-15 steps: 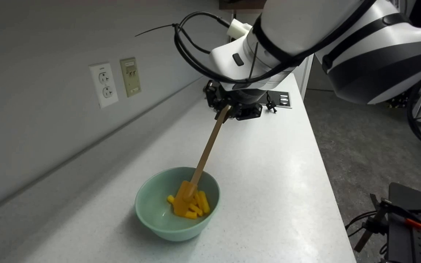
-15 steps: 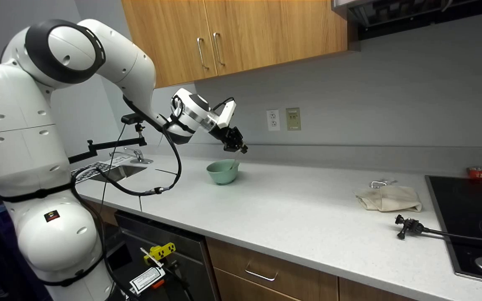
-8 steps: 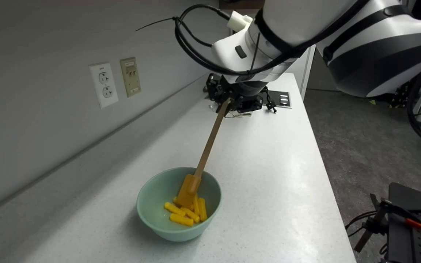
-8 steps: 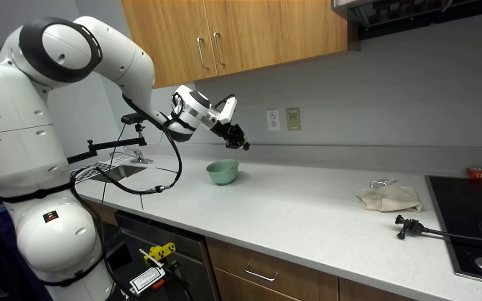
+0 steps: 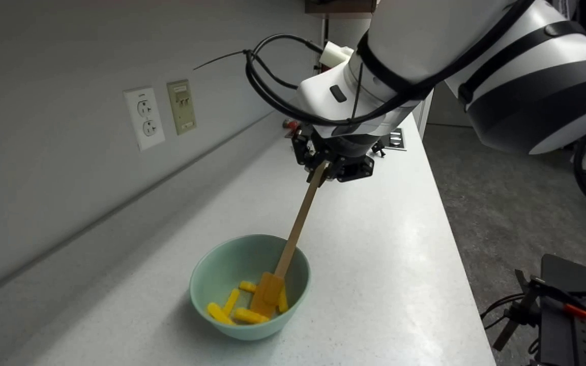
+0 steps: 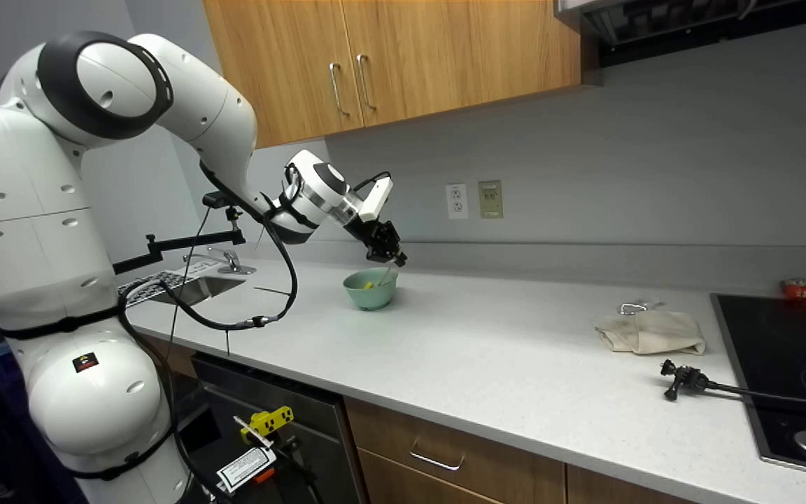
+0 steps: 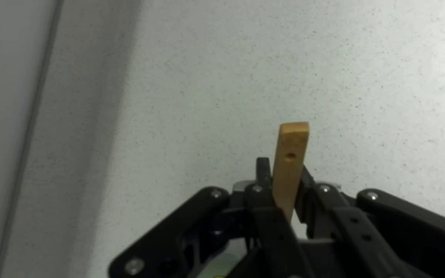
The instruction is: Use the wooden spatula to mix the contents in the green bowl
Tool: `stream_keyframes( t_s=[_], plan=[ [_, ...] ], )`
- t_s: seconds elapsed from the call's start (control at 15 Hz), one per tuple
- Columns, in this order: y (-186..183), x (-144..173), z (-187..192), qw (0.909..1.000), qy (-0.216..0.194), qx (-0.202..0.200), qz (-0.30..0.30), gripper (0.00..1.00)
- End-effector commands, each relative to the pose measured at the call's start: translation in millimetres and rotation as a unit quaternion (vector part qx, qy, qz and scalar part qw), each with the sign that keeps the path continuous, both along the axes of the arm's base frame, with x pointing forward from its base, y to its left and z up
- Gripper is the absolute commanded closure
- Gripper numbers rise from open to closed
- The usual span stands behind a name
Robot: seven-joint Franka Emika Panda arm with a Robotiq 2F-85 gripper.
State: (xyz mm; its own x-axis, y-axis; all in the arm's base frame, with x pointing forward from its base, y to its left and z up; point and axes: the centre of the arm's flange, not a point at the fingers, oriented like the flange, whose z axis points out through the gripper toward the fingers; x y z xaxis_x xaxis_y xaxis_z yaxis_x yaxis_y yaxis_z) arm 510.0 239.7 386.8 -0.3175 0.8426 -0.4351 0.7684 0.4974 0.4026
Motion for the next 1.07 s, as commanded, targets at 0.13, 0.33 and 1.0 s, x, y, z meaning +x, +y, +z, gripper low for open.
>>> stream_keyframes(
  t_s=[0.13, 0.33, 1.0],
  plan=[
    [18, -12, 5, 0.9976, 0.049, 0.045, -0.018, 0.96],
    [19, -12, 14, 0.9964, 0.068, 0.048, -0.016, 0.96],
    [11, 7, 47, 0.9969, 0.062, 0.035, -0.035, 0.96]
  ],
)
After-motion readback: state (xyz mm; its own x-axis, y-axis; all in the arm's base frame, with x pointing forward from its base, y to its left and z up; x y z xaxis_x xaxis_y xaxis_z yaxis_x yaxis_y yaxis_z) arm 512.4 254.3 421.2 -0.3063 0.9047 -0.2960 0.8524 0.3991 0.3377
